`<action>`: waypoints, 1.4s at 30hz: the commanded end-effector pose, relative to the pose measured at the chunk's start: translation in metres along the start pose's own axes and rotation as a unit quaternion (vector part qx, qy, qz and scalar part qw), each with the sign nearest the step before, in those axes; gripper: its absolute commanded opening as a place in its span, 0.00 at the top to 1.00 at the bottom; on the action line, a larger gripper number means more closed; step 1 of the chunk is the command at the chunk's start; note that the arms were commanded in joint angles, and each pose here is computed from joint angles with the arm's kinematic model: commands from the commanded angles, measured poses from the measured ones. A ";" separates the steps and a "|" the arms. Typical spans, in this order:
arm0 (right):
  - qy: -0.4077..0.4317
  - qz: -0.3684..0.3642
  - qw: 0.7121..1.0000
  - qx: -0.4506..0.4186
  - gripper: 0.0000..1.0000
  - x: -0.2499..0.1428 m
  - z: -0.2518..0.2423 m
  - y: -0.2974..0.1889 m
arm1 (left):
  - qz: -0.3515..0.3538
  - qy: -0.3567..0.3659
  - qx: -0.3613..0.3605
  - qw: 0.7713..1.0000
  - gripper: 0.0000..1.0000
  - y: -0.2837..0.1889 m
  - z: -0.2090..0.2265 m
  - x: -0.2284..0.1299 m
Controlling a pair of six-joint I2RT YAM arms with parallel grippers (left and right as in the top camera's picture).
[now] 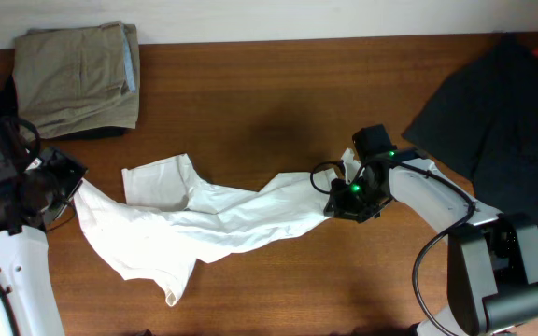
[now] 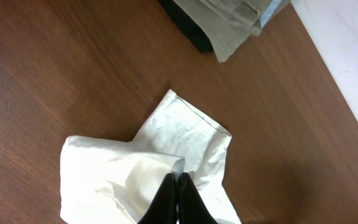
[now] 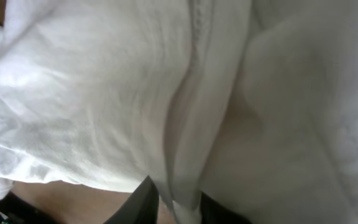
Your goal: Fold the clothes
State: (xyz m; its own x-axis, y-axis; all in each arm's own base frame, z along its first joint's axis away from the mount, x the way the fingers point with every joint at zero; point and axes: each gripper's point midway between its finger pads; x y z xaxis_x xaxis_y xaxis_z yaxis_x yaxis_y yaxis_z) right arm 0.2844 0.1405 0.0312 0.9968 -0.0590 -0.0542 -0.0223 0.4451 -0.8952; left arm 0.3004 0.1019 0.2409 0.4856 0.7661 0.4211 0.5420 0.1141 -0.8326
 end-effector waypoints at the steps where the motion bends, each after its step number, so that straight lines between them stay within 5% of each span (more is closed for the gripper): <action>1: 0.001 -0.012 1.000 0.004 0.84 0.004 0.001 -0.004 | -0.001 0.009 -0.004 1.000 0.99 -0.001 -0.001 0.001; 4: 0.004 -0.016 1.000 0.006 0.96 0.006 0.000 -0.007 | -0.001 0.009 -0.004 1.000 0.99 -0.001 -0.001 0.001; 10: -0.009 -0.044 0.999 0.016 0.96 0.023 0.031 -0.057 | -0.013 0.021 -0.035 0.999 0.99 -0.014 -0.012 0.002; 16: -0.036 -0.223 0.973 0.047 0.96 0.037 0.064 -0.218 | -0.168 0.056 -0.125 0.976 0.99 -0.122 -0.029 0.009; 23: -0.034 -0.292 0.955 0.029 0.96 0.001 0.061 -0.269 | -0.262 0.067 -0.178 0.946 0.99 -0.193 -0.032 0.002; 25: -0.031 -0.351 0.936 0.013 0.96 -0.012 0.063 -0.301 | -0.299 0.072 -0.200 0.930 0.99 -0.228 -0.035 0.002; 30: -0.045 -0.554 0.831 -0.017 0.96 -0.084 0.077 -0.425 | -0.397 0.090 -0.249 0.879 0.99 -0.346 -0.036 -0.017; 33: -0.010 -0.613 0.788 -0.044 0.96 -0.084 0.072 -0.467 | -0.417 0.122 -0.311 0.845 0.99 -0.386 -0.057 -0.024; 35: -0.006 -0.629 0.776 -0.045 0.96 -0.062 0.078 -0.484 | -0.386 0.149 -0.347 0.842 0.99 -0.372 -0.091 -0.002; 38: 0.020 -0.590 0.805 -0.062 0.96 0.009 0.072 -0.462 | -0.304 0.153 -0.346 0.874 0.99 -0.293 -0.135 0.059; 40: 0.071 -0.540 0.835 -0.072 0.96 0.085 0.046 -0.421 | -0.226 0.147 -0.333 0.904 0.99 -0.193 -0.171 0.107; 42: 0.090 -0.476 0.872 -0.073 0.96 0.158 0.018 -0.359 | -0.134 0.156 -0.315 0.926 0.99 -0.060 -0.213 0.118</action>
State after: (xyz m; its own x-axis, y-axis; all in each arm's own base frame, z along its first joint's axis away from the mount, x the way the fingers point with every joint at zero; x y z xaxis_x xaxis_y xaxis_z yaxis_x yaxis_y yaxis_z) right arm 0.4053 -0.0038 0.4071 0.4643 -0.4444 0.7661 0.8515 -0.0141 -0.5242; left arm 0.3890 0.0606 0.4949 0.2327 0.5421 0.8074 0.9719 -0.0980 -0.2143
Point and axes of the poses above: each gripper's point midway between its finger pads, its own y axis out along the fingers, its own z axis along the line the jaws close on, x = y × z, and after that the axes turned 1 degree about y, right-handed
